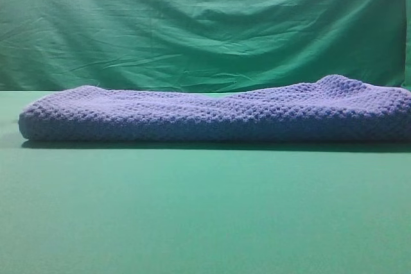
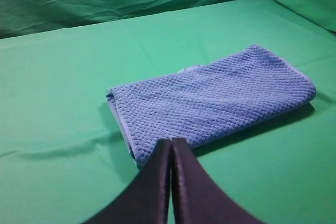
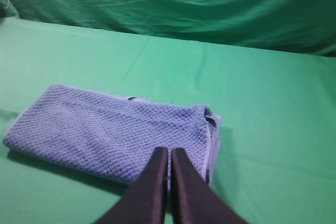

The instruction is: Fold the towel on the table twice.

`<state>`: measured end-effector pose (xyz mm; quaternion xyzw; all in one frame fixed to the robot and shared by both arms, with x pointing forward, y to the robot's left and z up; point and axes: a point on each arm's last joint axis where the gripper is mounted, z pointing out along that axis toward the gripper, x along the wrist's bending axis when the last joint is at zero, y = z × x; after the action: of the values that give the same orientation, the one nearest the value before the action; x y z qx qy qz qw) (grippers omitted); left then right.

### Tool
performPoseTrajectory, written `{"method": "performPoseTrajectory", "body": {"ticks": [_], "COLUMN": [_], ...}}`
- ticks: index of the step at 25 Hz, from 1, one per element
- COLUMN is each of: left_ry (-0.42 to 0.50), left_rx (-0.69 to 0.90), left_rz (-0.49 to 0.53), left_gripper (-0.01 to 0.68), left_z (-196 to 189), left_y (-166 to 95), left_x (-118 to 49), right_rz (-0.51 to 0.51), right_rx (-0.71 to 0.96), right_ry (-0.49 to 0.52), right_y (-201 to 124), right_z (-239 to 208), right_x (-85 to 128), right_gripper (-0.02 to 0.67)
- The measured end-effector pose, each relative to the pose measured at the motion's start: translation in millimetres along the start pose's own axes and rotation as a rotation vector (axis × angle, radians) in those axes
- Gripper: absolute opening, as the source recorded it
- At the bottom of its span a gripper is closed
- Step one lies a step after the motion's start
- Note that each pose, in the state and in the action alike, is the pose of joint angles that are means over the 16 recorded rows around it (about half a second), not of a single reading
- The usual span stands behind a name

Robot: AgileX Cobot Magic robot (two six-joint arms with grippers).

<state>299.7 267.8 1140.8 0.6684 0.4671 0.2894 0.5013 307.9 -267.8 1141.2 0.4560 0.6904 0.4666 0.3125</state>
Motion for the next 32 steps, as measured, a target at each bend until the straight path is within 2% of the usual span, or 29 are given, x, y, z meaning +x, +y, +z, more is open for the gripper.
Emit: {"method": "performPoseTrajectory", "body": {"ticks": [7, 13, 20, 32], "left_ry": [0.035, 0.070, 0.110, 0.213], "left_rx": [-0.088, -0.125, -0.134, -0.120], "left_rz": [-0.008, -0.033, -0.041, 0.050], "left_gripper": [0.000, 0.000, 0.000, 0.000], "left_z": [-18, -20, -18, -6], "left_y": [-53, -84, -100, -113], "left_x": [-1.7, 1.1, 5.5, 17.7], "right_rz": [-0.035, -0.040, -0.041, -0.015], "right_rx": [-0.098, -0.189, -0.251, -0.288], "right_ry": [-0.011, -0.018, -0.022, -0.061], "right_y": [-38, -65, -89, -119], "right_z": [-12, -19, -20, 7], "right_x": [5, 8, 10, 4], "right_gripper": [0.000, 0.000, 0.000, 0.000]}}
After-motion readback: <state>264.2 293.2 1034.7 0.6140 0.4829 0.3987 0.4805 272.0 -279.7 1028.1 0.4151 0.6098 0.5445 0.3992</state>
